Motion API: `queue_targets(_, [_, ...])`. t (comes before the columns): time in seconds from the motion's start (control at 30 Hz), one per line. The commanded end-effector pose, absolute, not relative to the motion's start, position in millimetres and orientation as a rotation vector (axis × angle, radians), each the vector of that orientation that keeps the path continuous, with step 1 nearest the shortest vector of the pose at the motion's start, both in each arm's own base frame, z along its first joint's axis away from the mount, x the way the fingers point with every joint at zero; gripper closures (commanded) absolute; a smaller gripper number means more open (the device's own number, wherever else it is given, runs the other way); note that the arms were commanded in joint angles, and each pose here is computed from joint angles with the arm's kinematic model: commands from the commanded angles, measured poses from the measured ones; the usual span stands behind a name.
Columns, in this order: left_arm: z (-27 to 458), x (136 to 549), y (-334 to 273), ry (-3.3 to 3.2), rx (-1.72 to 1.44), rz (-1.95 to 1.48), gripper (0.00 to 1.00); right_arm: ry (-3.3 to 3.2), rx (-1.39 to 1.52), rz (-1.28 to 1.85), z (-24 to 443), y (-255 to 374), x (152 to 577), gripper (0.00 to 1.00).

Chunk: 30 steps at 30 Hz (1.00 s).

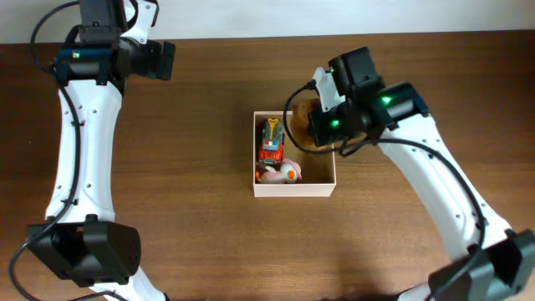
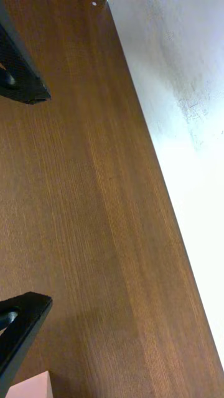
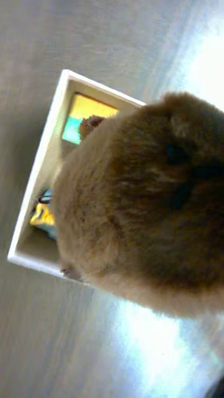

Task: Pack container
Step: 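Lift the teddy bear with the right gripper and carry it over the box, then lower the teddy bear into the box beside the colour cube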

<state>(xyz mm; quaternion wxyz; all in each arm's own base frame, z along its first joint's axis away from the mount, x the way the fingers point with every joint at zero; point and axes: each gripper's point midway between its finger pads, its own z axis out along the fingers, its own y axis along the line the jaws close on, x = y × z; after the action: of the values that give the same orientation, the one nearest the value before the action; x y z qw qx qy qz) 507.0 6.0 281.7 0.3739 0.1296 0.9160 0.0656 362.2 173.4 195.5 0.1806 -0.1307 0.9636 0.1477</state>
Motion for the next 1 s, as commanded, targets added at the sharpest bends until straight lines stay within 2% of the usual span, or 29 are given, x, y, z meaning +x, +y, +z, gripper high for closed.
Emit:
queue_targets(0.0, [291.8,507.7,5.4,2.323,0.317,0.169,0.01,2.788,-0.204,0.398,180.7,172.9,368.4,0.88])
queue_targets(0.27, [291.8,507.7,5.4,2.323,0.317,0.169,0.01,2.912,-0.172,0.362,145.7,171.3,364.5,0.88])
queue_targets(0.97, [291.8,507.7,5.4,2.323,0.317,0.169,0.01,3.054,-0.155,0.188,101.1,153.9,356.0,0.88])
